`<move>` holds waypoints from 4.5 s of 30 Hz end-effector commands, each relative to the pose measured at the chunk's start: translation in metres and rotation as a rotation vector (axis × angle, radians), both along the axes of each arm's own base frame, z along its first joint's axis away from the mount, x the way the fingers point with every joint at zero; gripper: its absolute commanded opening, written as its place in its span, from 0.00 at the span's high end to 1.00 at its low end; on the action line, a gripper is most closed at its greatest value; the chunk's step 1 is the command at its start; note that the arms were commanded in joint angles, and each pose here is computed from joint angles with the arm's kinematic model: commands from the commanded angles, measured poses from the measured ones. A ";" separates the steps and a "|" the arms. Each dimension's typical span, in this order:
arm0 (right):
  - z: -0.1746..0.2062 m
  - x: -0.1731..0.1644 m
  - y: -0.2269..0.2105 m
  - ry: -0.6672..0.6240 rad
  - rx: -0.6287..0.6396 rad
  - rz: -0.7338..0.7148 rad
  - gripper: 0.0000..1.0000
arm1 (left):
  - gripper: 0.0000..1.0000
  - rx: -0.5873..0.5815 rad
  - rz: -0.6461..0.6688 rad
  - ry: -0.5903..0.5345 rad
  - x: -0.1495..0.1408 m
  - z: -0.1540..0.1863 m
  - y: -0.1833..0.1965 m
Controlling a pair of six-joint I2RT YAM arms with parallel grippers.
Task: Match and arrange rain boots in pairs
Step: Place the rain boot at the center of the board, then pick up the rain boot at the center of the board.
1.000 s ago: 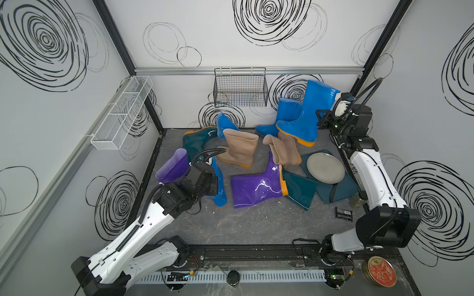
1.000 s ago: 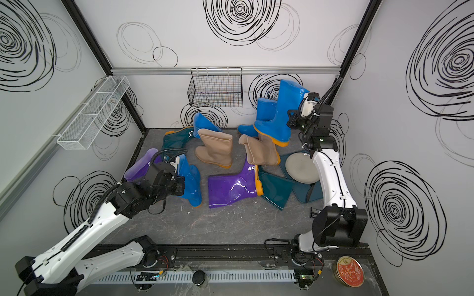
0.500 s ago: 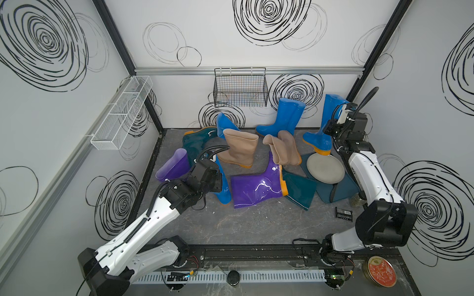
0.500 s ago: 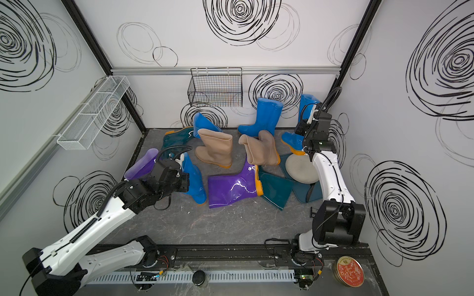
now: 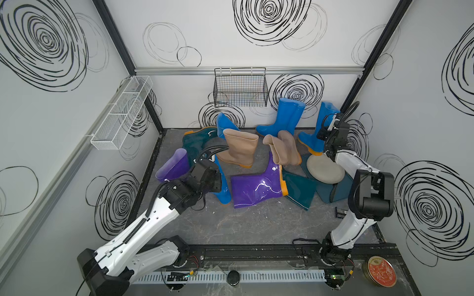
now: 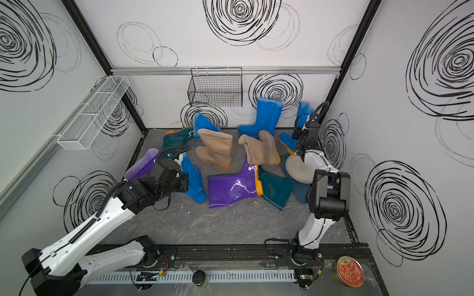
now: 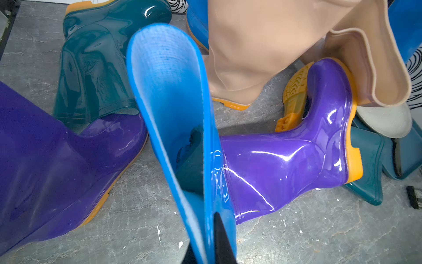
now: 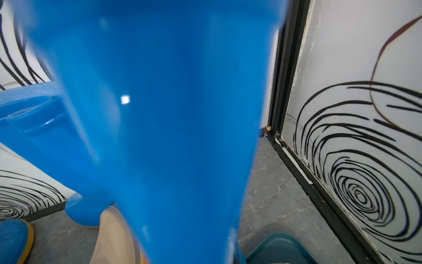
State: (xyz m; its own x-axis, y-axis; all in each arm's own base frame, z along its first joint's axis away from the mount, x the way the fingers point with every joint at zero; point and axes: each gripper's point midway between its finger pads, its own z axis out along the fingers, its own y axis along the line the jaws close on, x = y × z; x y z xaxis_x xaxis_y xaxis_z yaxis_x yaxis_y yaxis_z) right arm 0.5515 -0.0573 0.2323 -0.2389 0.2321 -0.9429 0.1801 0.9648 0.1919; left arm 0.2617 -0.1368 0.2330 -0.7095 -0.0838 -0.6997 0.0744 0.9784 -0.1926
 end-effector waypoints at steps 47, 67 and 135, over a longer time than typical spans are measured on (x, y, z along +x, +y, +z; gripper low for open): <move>0.054 0.067 0.144 -0.003 -0.209 0.340 0.07 | 1.00 0.083 0.095 -0.002 0.015 0.008 0.020; 0.005 0.130 0.109 -0.108 -0.179 0.161 0.12 | 1.00 0.114 0.112 0.046 0.025 -0.002 0.016; 0.016 0.084 0.169 0.188 -0.293 0.633 0.86 | 1.00 0.083 0.075 -0.001 0.017 0.001 0.012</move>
